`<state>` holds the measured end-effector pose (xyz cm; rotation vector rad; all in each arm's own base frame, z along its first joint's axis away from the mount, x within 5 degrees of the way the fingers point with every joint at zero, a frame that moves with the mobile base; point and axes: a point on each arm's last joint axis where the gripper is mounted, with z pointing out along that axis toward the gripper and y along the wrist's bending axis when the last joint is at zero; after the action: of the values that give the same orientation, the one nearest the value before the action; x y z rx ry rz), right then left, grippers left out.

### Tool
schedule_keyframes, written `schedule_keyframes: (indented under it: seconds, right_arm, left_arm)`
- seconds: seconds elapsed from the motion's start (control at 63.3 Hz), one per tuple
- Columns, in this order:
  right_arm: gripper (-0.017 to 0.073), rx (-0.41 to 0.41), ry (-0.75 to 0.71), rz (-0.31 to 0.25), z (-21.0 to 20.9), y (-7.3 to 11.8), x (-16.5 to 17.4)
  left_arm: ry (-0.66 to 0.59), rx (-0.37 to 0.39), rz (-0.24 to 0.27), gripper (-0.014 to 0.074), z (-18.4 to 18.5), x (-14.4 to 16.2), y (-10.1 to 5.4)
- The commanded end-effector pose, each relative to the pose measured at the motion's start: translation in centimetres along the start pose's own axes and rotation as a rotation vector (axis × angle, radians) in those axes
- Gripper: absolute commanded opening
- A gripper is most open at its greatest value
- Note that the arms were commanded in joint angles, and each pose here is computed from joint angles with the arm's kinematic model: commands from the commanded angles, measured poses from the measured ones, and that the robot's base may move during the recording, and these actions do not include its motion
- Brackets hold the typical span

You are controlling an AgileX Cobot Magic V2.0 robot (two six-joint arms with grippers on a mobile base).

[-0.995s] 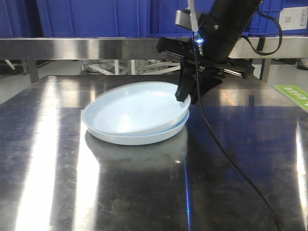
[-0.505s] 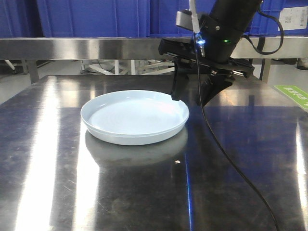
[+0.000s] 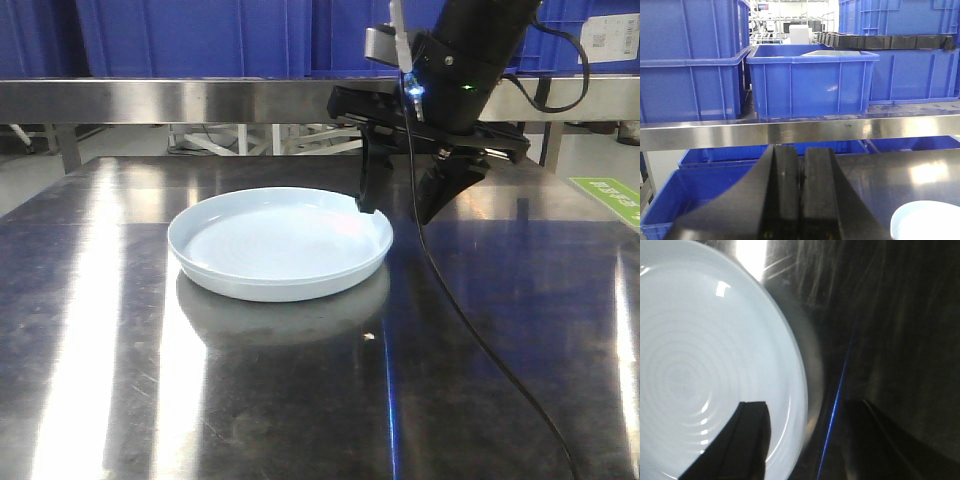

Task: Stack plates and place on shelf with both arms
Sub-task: 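Reposition the right gripper and grip the rim of the stacked plates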

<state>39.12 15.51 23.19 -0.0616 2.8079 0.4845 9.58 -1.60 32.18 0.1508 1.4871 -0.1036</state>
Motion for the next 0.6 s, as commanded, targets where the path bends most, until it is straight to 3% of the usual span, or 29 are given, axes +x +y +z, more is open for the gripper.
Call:
schedule_keyframes:
  seconds: [0.0, 0.221, 0.584]
  right_arm:
    - [0.0435, -0.036, -0.088, 0.015, -3.11, 1.1, -0.69]
    - [0.0435, -0.027, -0.042, 0.078, -2.43, 0.93, -0.4]
    - [0.0435, -0.035, -0.039, 0.077, -2.2, 1.38, -0.27]
  left_arm:
    - [-0.101, -0.022, -0.008, 0.0081, 0.03, -1.62, 0.23]
    - [-0.101, -0.022, -0.008, 0.0081, 0.03, -1.62, 0.23]
    - [-0.101, -0.022, -0.008, 0.0081, 0.03, -1.62, 0.23]
